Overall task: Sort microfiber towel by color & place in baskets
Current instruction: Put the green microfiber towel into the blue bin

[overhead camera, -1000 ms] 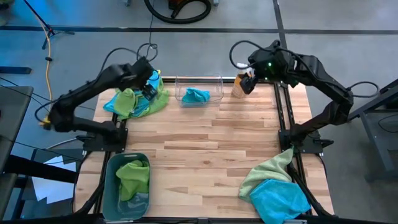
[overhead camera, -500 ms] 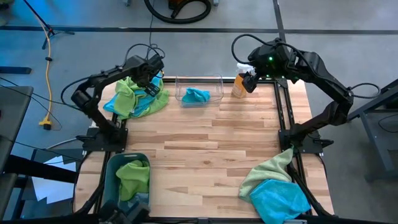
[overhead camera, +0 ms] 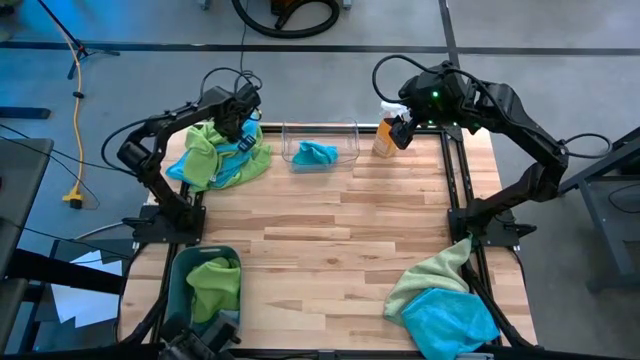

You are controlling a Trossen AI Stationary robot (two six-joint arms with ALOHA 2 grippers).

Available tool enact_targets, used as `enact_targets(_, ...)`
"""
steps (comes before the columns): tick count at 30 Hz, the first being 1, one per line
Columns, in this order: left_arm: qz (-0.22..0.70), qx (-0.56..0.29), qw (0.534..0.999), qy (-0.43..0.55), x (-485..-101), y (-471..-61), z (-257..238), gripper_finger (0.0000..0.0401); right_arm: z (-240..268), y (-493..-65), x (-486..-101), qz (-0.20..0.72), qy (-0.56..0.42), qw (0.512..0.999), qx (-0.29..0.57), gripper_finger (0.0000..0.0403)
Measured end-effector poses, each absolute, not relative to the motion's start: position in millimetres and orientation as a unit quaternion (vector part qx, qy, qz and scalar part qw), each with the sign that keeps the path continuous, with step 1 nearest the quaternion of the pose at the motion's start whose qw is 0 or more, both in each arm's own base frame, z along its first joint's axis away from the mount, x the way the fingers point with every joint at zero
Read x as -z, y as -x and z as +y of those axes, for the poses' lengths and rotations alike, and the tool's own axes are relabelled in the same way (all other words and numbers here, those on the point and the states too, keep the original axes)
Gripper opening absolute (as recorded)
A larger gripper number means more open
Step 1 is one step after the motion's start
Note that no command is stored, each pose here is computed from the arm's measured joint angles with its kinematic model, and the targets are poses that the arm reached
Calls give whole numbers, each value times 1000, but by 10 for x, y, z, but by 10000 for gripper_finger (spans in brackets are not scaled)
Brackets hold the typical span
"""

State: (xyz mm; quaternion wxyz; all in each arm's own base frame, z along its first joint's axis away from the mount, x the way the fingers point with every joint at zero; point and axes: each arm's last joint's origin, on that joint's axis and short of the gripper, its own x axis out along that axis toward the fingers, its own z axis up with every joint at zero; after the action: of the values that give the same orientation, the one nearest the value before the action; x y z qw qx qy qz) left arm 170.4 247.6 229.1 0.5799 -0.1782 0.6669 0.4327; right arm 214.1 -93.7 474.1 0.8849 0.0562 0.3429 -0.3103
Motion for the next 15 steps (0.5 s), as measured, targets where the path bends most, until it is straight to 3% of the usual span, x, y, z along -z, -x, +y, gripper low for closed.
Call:
enact_targets(2, 672, -425, 583, 170, -2301, -1701, 2471, 14, -937, -2141, -4741, 343, -56, 885, 310, 291)
enact_targets(7, 643, -440, 608, 154, -2552, -1648, 2359, 3, -937, -2141, -4741, 343, -56, 885, 310, 291)
enact_targets(15, 487, -512, 700, 102, -3603, -1417, 1993, 1, -944, -2159, -4763, 328, -56, 890, 312, 291)
